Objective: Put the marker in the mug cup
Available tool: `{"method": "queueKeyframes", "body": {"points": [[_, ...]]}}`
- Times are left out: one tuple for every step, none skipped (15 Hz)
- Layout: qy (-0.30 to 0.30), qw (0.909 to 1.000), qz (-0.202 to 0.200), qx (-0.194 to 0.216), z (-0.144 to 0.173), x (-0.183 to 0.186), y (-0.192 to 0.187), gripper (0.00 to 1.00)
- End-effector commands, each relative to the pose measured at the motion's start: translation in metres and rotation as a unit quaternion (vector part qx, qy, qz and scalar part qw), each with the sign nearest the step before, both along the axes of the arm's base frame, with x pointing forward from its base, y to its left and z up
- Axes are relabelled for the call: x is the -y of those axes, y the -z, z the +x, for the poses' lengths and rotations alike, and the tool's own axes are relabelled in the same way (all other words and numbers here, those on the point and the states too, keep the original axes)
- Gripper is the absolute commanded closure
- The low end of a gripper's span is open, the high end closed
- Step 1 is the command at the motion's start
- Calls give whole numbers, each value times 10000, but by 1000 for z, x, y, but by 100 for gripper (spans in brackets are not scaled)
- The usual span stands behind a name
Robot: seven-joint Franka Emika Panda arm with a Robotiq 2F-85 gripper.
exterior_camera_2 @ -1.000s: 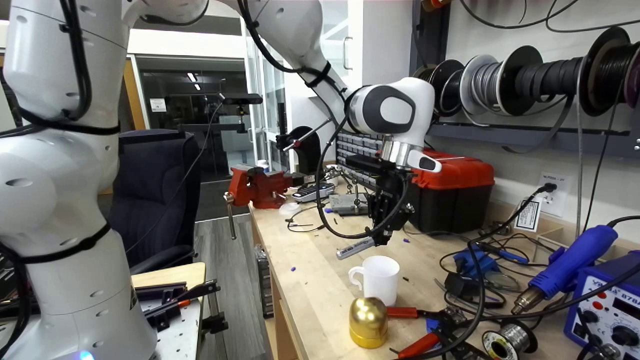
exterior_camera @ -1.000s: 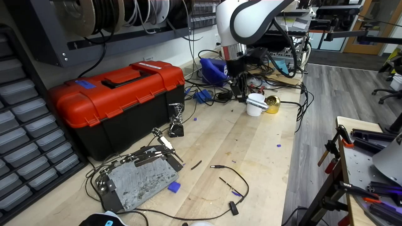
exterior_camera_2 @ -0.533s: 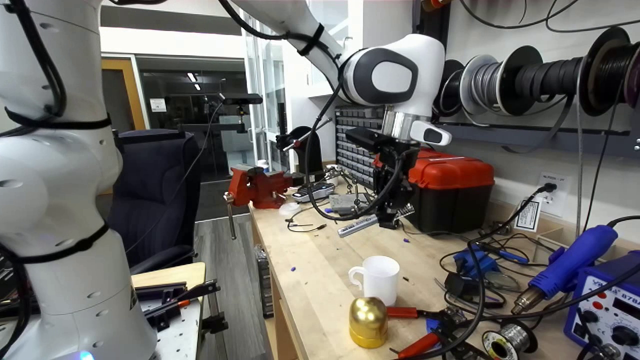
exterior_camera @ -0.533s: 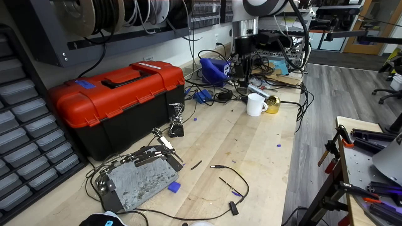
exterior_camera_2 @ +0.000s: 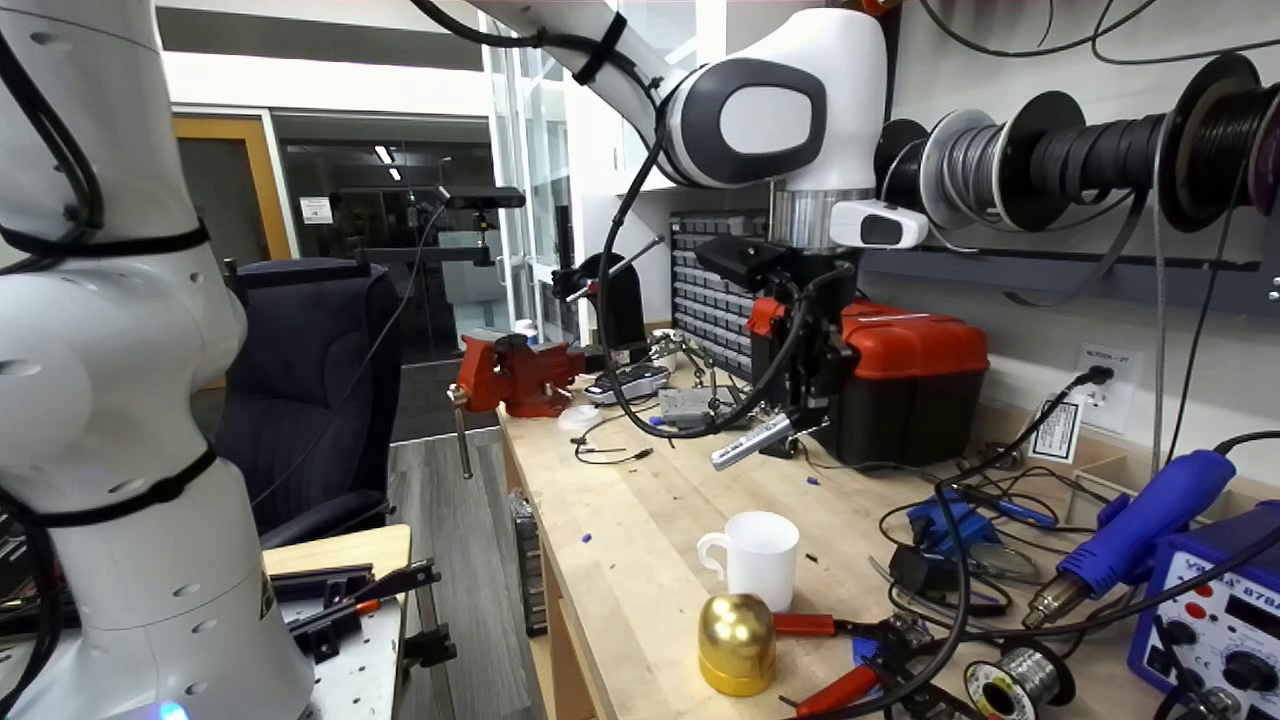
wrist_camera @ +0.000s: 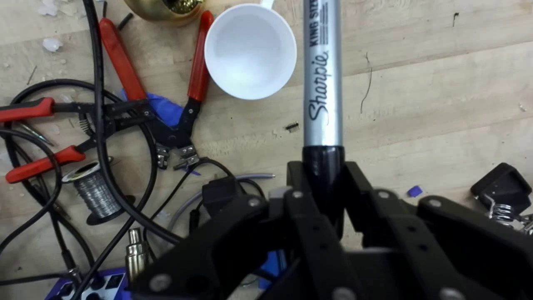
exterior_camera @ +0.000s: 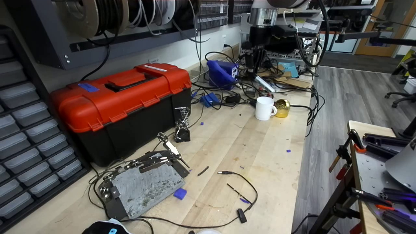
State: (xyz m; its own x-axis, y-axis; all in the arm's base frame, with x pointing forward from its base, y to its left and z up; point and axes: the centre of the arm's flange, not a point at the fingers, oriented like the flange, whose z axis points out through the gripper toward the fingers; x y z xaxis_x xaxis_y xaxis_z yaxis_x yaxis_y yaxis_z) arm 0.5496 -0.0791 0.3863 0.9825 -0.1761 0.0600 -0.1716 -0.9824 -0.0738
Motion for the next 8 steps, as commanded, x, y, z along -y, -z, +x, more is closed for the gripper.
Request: {"method": "queueKeyframes", "body": {"points": [[262,9984,-206,459,-27,8,-11,96],[286,9978,-272,535,-26,11,-12,96],[319,9972,-323,599,-26,13,-12,96],[330,9965,-388,656,-24,16,-13,96],[336,9960,-446,705,-24,18,-14,96],[356,9952,-499,761,-22,20,-13,96],[365,9946,-537,806,-21,22,-13,96],[368,9941,-566,850,-20,23,-13,96]]}}
